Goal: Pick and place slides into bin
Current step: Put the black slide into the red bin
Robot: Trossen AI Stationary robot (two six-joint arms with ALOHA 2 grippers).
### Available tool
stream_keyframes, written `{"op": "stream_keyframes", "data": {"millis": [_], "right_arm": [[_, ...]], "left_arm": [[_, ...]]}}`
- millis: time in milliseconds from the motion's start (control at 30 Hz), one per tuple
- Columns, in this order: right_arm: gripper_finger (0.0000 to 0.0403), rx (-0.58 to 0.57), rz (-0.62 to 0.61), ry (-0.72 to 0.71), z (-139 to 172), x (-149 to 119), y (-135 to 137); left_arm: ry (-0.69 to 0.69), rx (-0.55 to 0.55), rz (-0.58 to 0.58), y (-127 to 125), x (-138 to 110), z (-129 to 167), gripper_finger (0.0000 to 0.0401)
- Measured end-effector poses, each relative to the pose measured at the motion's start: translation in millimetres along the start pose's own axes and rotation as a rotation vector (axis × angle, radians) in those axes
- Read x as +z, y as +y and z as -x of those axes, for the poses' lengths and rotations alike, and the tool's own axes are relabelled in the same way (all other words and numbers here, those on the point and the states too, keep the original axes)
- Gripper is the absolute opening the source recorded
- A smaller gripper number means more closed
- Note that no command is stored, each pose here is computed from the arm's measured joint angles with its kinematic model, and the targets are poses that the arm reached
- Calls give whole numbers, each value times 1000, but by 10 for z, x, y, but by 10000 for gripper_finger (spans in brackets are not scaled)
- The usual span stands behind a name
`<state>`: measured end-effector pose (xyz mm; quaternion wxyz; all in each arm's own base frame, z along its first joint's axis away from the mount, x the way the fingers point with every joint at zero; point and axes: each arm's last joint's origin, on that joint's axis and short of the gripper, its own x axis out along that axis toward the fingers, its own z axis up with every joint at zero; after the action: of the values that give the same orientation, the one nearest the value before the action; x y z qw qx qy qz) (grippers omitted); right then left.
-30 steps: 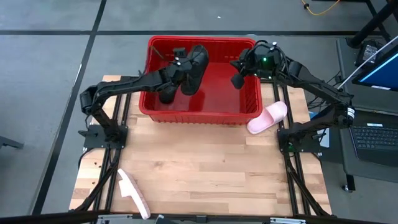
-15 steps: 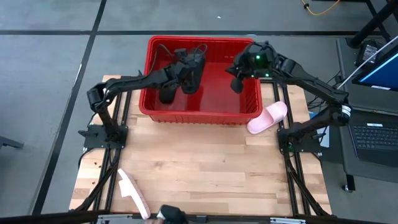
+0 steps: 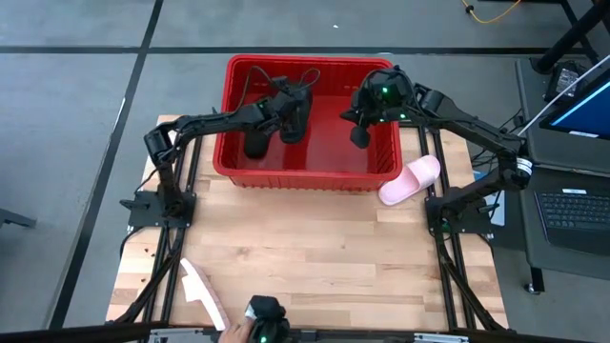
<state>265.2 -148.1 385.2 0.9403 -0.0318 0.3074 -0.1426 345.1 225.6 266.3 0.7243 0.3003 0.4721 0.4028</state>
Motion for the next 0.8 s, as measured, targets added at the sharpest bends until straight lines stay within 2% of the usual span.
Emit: {"op": "stream_keyframes", "data": {"millis": [100,267,600,800], "right_arm": [[3,0,4,-2,0,2,1],[3,0,4,-2,0,2,1],[4,-5,6,-17,0,17,-5],[4,-6,1,-22,0,21,-5]], "left_arm": [[21,-2,26,-40,-33,-102,3],[42,-13,-2,-169,-103,-207,3],[36,-7,59,-309,-214,-262,3],[53,-10,53,-371,-273,-277,3]]}}
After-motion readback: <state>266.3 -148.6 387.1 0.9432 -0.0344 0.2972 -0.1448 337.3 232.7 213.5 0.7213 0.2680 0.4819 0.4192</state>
